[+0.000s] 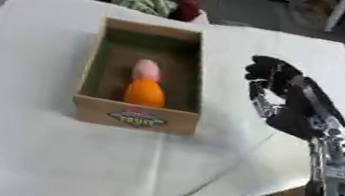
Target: Pick up objects on the table and place them in the box.
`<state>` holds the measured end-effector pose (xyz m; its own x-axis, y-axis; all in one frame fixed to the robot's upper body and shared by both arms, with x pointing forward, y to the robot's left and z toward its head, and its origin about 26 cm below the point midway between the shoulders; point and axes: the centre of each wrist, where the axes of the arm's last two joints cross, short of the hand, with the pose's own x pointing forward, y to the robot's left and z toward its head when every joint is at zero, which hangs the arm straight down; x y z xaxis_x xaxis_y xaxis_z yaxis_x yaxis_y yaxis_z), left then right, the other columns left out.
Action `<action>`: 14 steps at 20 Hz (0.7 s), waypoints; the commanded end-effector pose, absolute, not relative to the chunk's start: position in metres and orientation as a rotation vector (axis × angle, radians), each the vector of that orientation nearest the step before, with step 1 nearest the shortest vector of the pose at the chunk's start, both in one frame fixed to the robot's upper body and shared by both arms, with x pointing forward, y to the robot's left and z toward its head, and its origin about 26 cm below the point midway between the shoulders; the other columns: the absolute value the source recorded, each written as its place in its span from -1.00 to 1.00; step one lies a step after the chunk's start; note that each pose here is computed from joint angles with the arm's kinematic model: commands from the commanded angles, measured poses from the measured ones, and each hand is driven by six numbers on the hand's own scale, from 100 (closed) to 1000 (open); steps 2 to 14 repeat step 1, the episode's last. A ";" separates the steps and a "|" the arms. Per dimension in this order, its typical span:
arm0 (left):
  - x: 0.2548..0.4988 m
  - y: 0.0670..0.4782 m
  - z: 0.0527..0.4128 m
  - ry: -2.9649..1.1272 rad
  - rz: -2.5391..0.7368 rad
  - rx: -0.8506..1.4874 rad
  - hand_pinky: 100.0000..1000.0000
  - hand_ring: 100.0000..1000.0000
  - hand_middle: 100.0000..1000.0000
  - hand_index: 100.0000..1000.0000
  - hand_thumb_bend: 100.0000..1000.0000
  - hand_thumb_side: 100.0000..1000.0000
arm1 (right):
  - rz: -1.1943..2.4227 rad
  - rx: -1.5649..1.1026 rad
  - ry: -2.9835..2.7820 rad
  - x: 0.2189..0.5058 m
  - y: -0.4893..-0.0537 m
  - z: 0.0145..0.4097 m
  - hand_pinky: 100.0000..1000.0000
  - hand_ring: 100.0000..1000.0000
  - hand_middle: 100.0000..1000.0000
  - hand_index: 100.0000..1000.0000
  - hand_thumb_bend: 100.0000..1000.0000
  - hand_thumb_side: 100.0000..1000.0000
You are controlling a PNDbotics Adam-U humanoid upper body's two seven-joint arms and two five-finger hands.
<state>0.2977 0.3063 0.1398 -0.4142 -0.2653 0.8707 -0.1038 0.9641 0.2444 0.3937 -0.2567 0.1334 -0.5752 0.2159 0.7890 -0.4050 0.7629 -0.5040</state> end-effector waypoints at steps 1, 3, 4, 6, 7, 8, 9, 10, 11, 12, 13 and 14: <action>0.297 0.309 0.142 -2.003 -0.179 0.276 0.57 0.28 0.16 0.41 -0.54 -0.30 | 0.845 0.109 -2.060 0.394 -0.262 0.148 0.45 0.48 0.40 0.71 -1.00 -0.59; 0.297 0.309 0.142 -2.003 -0.179 0.276 0.57 0.28 0.16 0.41 -0.54 -0.30 | 0.845 0.109 -2.060 0.394 -0.262 0.148 0.45 0.48 0.40 0.71 -1.00 -0.59; 0.297 0.309 0.142 -2.003 -0.179 0.276 0.57 0.28 0.16 0.41 -0.54 -0.30 | 0.845 0.109 -2.060 0.394 -0.262 0.148 0.45 0.48 0.40 0.71 -1.00 -0.59; 0.297 0.309 0.142 -2.003 -0.179 0.276 0.57 0.28 0.16 0.41 -0.54 -0.30 | 0.845 0.109 -2.060 0.394 -0.262 0.148 0.45 0.48 0.40 0.71 -1.00 -0.59; 0.297 0.309 0.142 -2.003 -0.179 0.276 0.57 0.28 0.16 0.41 -0.54 -0.30 | 0.845 0.109 -2.060 0.394 -0.262 0.148 0.45 0.48 0.40 0.71 -1.00 -0.59; 0.297 0.309 0.142 -2.003 -0.179 0.276 0.57 0.28 0.16 0.41 -0.54 -0.30 | 0.845 0.109 -2.060 0.394 -0.262 0.148 0.45 0.48 0.40 0.71 -1.00 -0.59; 0.297 0.309 0.142 -2.003 -0.179 0.276 0.57 0.28 0.16 0.41 -0.54 -0.30 | 0.845 0.109 -2.060 0.394 -0.262 0.148 0.45 0.48 0.40 0.71 -1.00 -0.59; 0.297 0.309 0.142 -2.003 -0.179 0.276 0.57 0.28 0.16 0.41 -0.54 -0.30 | 0.845 0.109 -2.060 0.394 -0.262 0.148 0.45 0.48 0.40 0.71 -1.00 -0.59; 0.297 0.309 0.142 -2.003 -0.179 0.276 0.57 0.28 0.16 0.41 -0.54 -0.30 | 0.845 0.109 -2.060 0.394 -0.262 0.148 0.45 0.48 0.40 0.71 -1.00 -0.59; 0.297 0.309 0.142 -2.003 -0.179 0.276 0.57 0.28 0.16 0.41 -0.54 -0.30 | 0.845 0.109 -2.060 0.394 -0.262 0.148 0.45 0.48 0.40 0.71 -1.00 -0.59; 0.297 0.309 0.142 -2.003 -0.179 0.276 0.57 0.28 0.16 0.41 -0.54 -0.30 | 0.845 0.109 -2.060 0.394 -0.262 0.148 0.45 0.48 0.40 0.71 -1.00 -0.59; 0.297 0.309 0.142 -2.003 -0.179 0.276 0.57 0.28 0.16 0.41 -0.54 -0.30 | 0.845 0.109 -2.060 0.394 -0.262 0.148 0.45 0.48 0.40 0.71 -1.00 -0.59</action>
